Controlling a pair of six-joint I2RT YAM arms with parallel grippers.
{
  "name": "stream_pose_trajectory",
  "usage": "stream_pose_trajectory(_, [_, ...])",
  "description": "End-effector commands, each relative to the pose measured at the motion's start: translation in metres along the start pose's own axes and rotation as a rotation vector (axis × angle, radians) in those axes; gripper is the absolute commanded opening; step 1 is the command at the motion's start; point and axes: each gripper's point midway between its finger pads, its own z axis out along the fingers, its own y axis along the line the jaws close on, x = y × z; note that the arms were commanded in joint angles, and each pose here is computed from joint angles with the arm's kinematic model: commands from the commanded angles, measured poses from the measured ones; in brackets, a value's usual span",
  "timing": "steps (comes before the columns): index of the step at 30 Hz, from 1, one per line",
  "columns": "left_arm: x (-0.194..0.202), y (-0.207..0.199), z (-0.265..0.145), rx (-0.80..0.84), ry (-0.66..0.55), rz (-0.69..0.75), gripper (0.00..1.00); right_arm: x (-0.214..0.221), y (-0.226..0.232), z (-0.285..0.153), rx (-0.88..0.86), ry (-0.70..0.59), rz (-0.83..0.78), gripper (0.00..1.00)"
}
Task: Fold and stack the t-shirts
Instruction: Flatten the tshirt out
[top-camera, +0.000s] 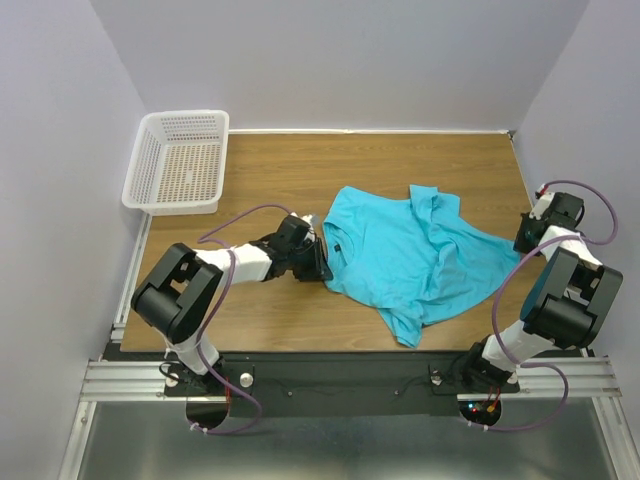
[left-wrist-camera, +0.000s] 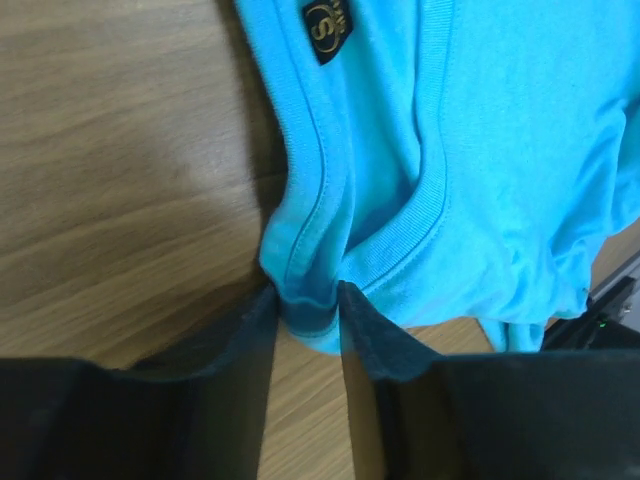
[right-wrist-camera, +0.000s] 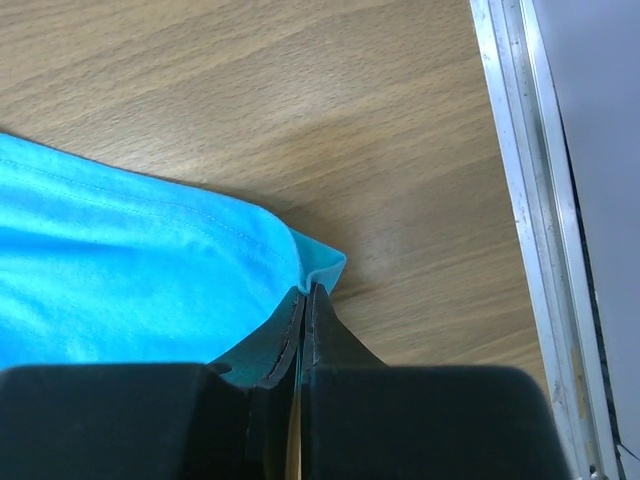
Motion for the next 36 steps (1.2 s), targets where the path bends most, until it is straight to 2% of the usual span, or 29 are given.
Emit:
stream_pose_trajectory(1, [0.016,0.013,-0.002,-0.048,0.049,0.024,0.21,-0.043,-0.002,-0.015,0.0,-0.132,0.005,0.01])
stream_pose_trajectory(3, [0.007,0.016,-0.009,-0.068,0.017,0.023,0.0,-0.061,-0.001,-0.021,-0.013,-0.173,0.005,0.0])
stream_pose_trajectory(5, [-0.006,0.024,-0.018,-0.101,-0.03,0.025,0.0,-0.078,0.0,-0.025,-0.021,-0.205,0.0,0.01])
stream_pose_trajectory(8, [-0.054,0.044,-0.057,-0.14,-0.195,-0.017,0.0,-0.126,-0.002,-0.043,-0.029,-0.295,-0.011,0.0])
stream_pose_trajectory(10, [-0.077,0.075,-0.084,-0.21,-0.268,-0.082,0.0,-0.159,-0.006,-0.06,-0.021,-0.355,-0.015,0.01])
stream_pose_trajectory(12, [-0.098,0.098,-0.117,-0.258,-0.356,-0.114,0.0,-0.172,-0.007,-0.066,-0.019,-0.372,-0.011,0.01])
stream_pose_trajectory(16, [-0.097,0.115,-0.141,-0.281,-0.379,-0.13,0.0,-0.182,-0.01,-0.079,0.005,-0.398,-0.011,0.01])
stream_pose_trajectory(20, [-0.071,0.118,-0.136,-0.242,-0.328,-0.169,0.0,-0.147,-0.017,-0.083,0.049,-0.354,-0.018,0.0])
stream_pose_trajectory(22, [-0.059,0.108,-0.132,-0.181,-0.304,-0.191,0.0,-0.109,-0.022,-0.076,0.079,-0.286,-0.046,0.0])
stream_pose_trajectory(23, [-0.055,0.099,-0.131,-0.133,-0.279,-0.2,0.0,-0.103,-0.023,-0.087,0.097,-0.3,-0.068,0.0])
stream_pose_trajectory(25, [-0.046,0.091,-0.128,-0.082,-0.237,-0.209,0.0,-0.064,-0.018,-0.085,0.082,-0.224,-0.164,0.01])
stream_pose_trajectory(27, [-0.037,0.086,-0.129,-0.063,-0.204,-0.215,0.0,-0.044,-0.01,-0.096,0.057,-0.202,-0.244,0.01])
stream_pose_trajectory(28, [-0.032,0.084,-0.129,-0.055,-0.183,-0.229,0.0,-0.018,-0.008,-0.093,0.045,-0.139,-0.299,0.01])
stream_pose_trajectory(33, [-0.008,0.071,-0.134,0.003,-0.104,-0.251,0.0,0.039,-0.007,-0.101,0.03,-0.004,-0.443,0.01])
stream_pose_trajectory(36, [0.004,0.067,-0.134,0.02,-0.078,-0.254,0.0,0.057,-0.001,-0.102,-0.017,0.04,-0.499,0.01])
